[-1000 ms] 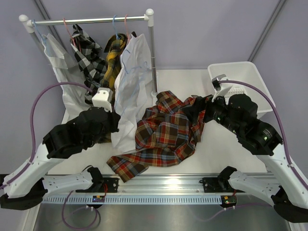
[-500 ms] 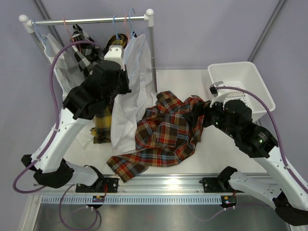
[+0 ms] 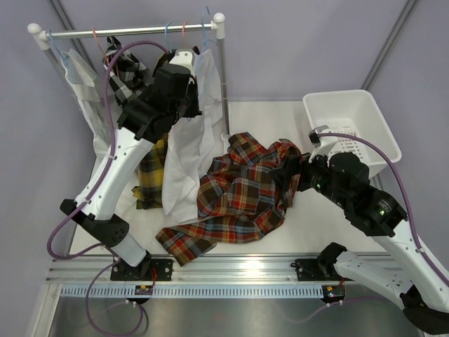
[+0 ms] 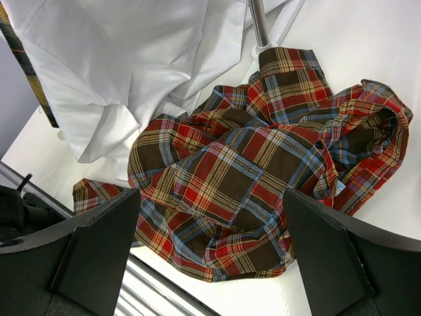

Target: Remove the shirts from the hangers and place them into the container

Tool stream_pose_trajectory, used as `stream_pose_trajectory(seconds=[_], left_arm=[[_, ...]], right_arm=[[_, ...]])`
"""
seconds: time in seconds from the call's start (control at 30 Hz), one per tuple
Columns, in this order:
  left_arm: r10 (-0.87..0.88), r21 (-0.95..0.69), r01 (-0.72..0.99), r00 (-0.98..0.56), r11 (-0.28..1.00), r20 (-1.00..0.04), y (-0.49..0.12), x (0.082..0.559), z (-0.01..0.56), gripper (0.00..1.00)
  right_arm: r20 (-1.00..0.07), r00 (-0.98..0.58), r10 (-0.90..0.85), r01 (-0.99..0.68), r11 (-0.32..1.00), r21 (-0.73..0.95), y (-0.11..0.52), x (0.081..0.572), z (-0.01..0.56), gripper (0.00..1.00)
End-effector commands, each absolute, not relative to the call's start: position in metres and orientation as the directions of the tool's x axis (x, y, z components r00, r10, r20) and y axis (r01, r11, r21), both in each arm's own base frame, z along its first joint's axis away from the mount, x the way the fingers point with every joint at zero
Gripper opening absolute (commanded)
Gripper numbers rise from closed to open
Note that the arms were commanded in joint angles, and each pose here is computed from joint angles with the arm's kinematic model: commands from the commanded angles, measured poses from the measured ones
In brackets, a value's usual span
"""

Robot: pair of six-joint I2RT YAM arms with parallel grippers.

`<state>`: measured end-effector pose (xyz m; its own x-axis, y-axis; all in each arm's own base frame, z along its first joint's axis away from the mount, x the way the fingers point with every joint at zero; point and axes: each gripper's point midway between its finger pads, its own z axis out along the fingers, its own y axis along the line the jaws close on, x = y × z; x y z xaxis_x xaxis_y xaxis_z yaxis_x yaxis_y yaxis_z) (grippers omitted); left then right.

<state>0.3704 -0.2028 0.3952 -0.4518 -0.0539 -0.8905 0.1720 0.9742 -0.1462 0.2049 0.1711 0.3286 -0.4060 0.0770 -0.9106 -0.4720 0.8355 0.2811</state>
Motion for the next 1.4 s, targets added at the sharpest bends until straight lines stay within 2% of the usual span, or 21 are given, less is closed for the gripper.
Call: stream_pose_trajectory(seconds=[0.0,0.17,0.23,0.27,0.37,0.4,0.47,0.5,0.6,0.73,0.93,1.13,1.17,1.2,1.27,1.33,1.37], left_arm=[[-0.071,-0.169,0.190,-0.436,0.967,-0.897,-0.209,0.380,0.395,0.00],[-0.059,-0.167,0.188,-0.474,0.968,-0.879,-0.214,0.387,0.374,0.00],[-0.052,-0.166,0.190,-0.494,0.968,-0.868,-0.216,0.386,0.365,0.05],[-0.059,-0.177,0.195,-0.496,0.965,-0.867,-0.216,0.384,0.366,0.18],[-0.065,-0.187,0.198,-0.500,0.962,-0.864,-0.214,0.377,0.367,0.36],[-0.074,-0.195,0.202,-0.487,0.960,-0.870,-0.211,0.372,0.374,0.51],[-0.086,-0.203,0.205,-0.469,0.957,-0.879,-0.207,0.367,0.384,0.67],[-0.099,-0.211,0.210,-0.446,0.955,-0.889,-0.203,0.361,0.395,0.82],[-0.114,-0.219,0.222,-0.409,0.950,-0.906,-0.196,0.351,0.414,0.99],[-0.136,-0.230,0.253,-0.339,0.940,-0.931,-0.181,0.329,0.446,0.99],[-0.104,-0.167,0.217,-0.276,0.962,-0.956,-0.151,0.317,0.455,0.99],[-0.098,-0.131,0.151,-0.208,0.980,-0.973,-0.123,0.318,0.433,0.99],[-0.077,-0.109,0.129,-0.236,0.986,-0.969,-0.120,0.321,0.407,0.99],[-0.112,-0.133,0.123,-0.160,0.984,-0.981,-0.114,0.318,0.420,0.99],[-0.088,-0.102,0.078,-0.166,0.992,-0.982,-0.104,0.320,0.389,0.99],[-0.117,-0.122,0.060,-0.081,0.991,-0.990,-0.092,0.314,0.398,0.99],[-0.107,-0.110,0.033,-0.089,0.993,-0.990,-0.087,0.314,0.382,0.99]], right_arm=[[-0.913,-0.391,0.114,-0.460,0.835,0.302,0.171,0.206,0.333,0.99],[-0.908,-0.403,0.119,-0.449,0.838,0.309,0.170,0.206,0.326,0.99],[-0.905,-0.410,0.113,-0.440,0.845,0.304,0.169,0.207,0.320,1.00],[-0.904,-0.413,0.108,-0.438,0.847,0.301,0.169,0.208,0.318,1.00],[-0.889,-0.455,0.052,-0.416,0.870,0.264,0.169,0.213,0.293,0.99],[-0.883,-0.468,0.033,-0.415,0.874,0.252,0.170,0.214,0.287,0.99],[-0.860,-0.510,-0.008,-0.409,0.882,0.234,0.176,0.220,0.266,0.99],[-0.844,-0.535,-0.037,-0.417,0.881,0.226,0.181,0.222,0.253,0.99],[-0.832,-0.552,-0.054,-0.428,0.875,0.227,0.193,0.231,0.238,0.99],[-0.777,-0.616,-0.128,-0.438,0.876,0.204,0.214,0.245,0.196,0.99],[-0.710,-0.668,-0.222,-0.454,0.878,0.153,0.249,0.263,0.143,0.99],[-0.635,-0.767,-0.092,-0.214,0.970,0.117,0.247,0.290,0.082,1.00],[-0.622,-0.779,-0.080,-0.181,0.978,0.101,0.244,0.290,0.072,0.99],[-0.619,-0.784,-0.039,-0.115,0.990,0.083,0.238,0.295,0.065,1.00],[-0.573,-0.819,-0.033,-0.052,0.998,0.017,0.227,0.293,0.039,1.00],[-0.541,-0.841,-0.006,0.005,1.000,-0.019,0.219,0.291,0.020,0.99],[-0.528,-0.849,0.007,0.013,1.000,-0.008,0.220,0.290,0.014,0.99]])
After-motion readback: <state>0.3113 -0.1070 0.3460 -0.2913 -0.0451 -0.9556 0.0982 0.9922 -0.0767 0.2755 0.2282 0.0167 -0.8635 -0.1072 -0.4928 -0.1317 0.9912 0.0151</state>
